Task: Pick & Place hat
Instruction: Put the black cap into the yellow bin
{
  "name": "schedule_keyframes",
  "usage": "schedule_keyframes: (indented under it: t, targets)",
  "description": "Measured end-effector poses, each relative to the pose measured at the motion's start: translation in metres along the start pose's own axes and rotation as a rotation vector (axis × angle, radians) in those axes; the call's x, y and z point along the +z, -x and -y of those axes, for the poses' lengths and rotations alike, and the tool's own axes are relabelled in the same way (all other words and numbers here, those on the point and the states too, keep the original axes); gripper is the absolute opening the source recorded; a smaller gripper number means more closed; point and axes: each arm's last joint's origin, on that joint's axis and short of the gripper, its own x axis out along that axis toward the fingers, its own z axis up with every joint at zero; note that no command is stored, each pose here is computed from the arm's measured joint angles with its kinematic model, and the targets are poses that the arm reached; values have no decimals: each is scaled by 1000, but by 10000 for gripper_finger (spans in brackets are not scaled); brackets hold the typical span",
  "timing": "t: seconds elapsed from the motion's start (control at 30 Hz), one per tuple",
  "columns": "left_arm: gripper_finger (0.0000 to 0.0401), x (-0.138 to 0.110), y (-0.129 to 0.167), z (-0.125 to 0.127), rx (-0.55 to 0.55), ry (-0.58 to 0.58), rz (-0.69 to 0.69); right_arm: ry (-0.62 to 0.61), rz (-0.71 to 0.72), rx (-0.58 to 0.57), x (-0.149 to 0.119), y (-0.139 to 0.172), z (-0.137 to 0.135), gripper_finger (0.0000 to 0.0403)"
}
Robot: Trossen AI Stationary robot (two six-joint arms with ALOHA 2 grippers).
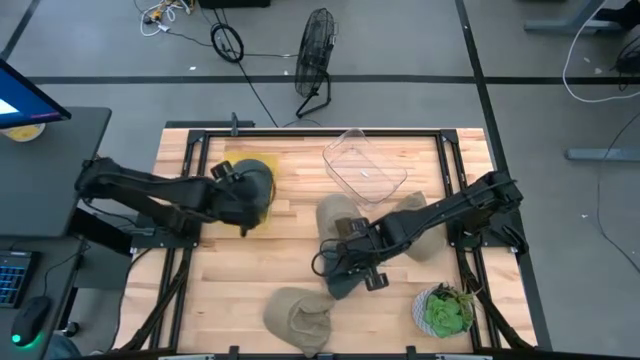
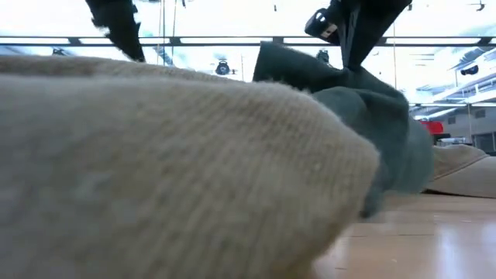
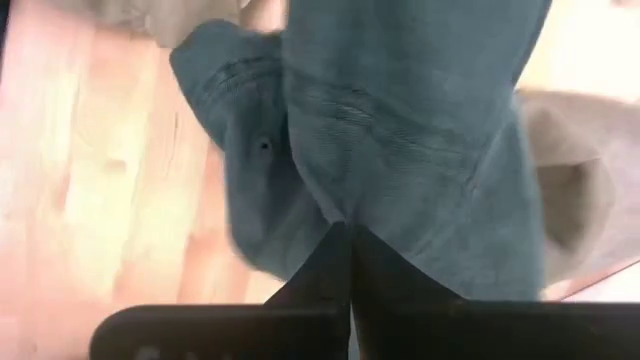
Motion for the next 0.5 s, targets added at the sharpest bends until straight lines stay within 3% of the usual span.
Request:
schedule_keyframes:
  t: [0.23, 0.37, 0.5]
  targets:
    - [197, 12, 23, -2, -193, 176, 226, 263, 101, -206, 11, 1, 6, 0]
    - [197, 20, 25, 11, -330, 135, 257, 321, 167, -322, 21, 3, 18, 0]
    - [197, 25, 20, 26, -351, 64, 274, 385, 202, -357, 27, 4, 35, 0]
